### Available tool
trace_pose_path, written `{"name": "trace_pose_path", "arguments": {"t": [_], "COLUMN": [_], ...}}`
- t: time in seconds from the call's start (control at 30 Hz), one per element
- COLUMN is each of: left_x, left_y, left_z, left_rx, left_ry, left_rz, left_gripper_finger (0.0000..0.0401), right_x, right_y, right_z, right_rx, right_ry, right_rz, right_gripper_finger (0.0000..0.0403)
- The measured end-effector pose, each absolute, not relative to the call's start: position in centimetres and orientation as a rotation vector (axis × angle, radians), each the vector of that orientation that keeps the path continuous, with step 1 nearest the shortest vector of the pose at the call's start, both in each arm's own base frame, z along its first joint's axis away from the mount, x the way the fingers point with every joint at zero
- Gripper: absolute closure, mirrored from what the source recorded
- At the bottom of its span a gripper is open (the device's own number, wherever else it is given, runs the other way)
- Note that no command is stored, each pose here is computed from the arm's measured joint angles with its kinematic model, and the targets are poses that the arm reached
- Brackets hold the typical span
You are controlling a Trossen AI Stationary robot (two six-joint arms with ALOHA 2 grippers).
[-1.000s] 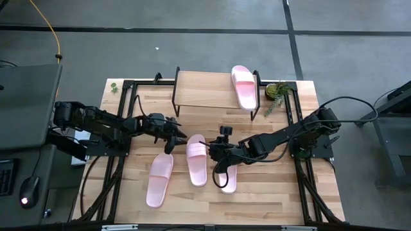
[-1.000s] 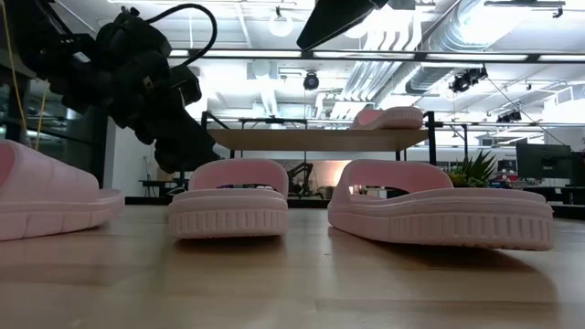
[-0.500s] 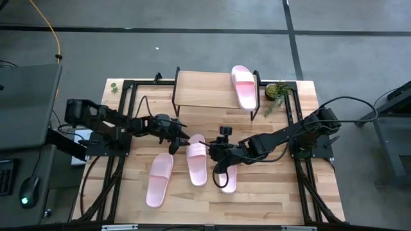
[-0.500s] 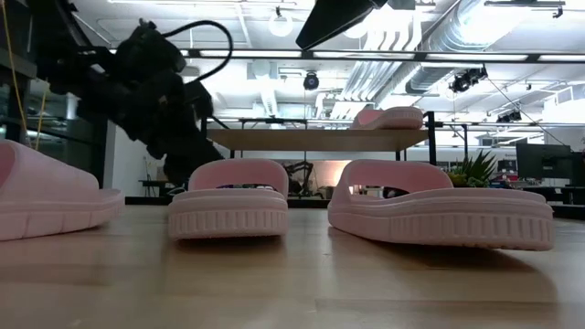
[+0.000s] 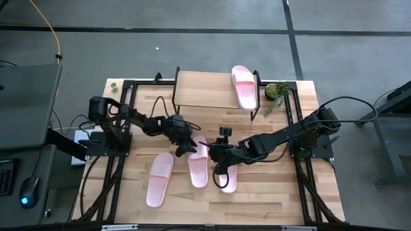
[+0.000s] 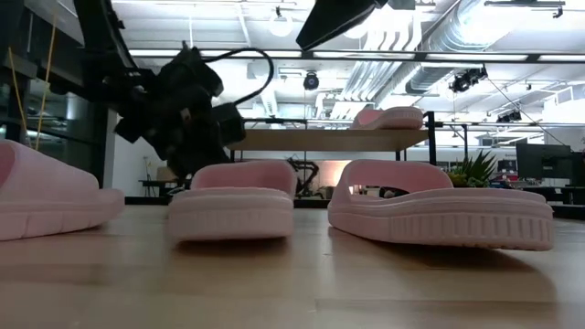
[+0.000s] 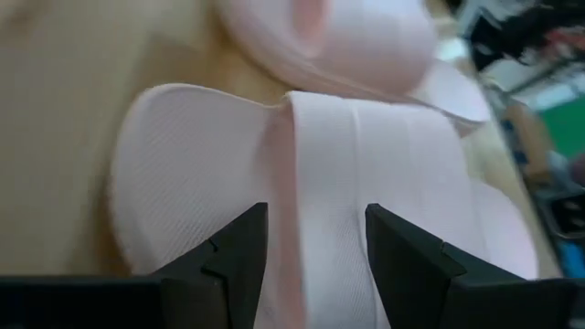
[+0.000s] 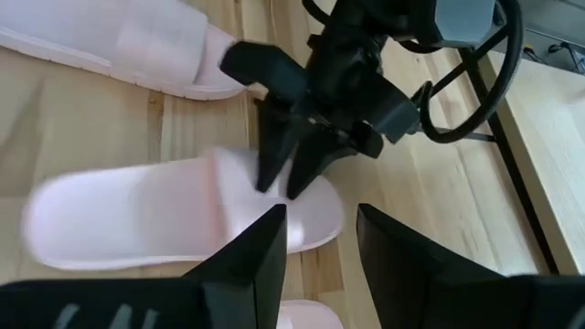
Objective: Pick and place slides into the shelf
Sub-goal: Put the pink slide on the shelf
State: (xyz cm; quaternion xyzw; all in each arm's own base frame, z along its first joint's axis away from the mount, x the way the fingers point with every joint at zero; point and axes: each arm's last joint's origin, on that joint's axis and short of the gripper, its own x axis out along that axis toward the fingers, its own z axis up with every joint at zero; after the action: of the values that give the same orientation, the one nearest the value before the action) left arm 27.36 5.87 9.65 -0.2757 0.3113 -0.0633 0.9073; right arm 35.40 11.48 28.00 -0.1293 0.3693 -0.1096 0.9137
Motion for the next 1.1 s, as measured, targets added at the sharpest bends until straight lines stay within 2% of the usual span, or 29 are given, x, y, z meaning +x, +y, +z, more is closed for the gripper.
{"name": "trace_pose_path", "arguments": {"t": [0.47, 0.97, 1.1], "left_x": [27.64, 27.75, 27.75], "left_y": [5.54, 4.94, 4.95], "left_z": [10.08, 10.12, 10.12], "left_rx": [-0.614, -0.609, -0.609], "left_ry": [0.643, 0.647, 0.647], "left_rz": [-0.287, -0.327, -0.327], "left_gripper_finger": [0.0231, 0.0231, 0.0252], "right_x": [35.24, 35.24, 35.24], "right_y": [11.43, 11.43, 11.43], "right_z": [27.85, 27.85, 27.85], "right_rx": [-0.258, -0.258, -0.259], "right_ry": [0.781, 0.781, 0.781], "right_rz": [-0.232, -0.232, -0.231], "right_gripper_finger": [0.0279, 0.0279, 0.0279]}}
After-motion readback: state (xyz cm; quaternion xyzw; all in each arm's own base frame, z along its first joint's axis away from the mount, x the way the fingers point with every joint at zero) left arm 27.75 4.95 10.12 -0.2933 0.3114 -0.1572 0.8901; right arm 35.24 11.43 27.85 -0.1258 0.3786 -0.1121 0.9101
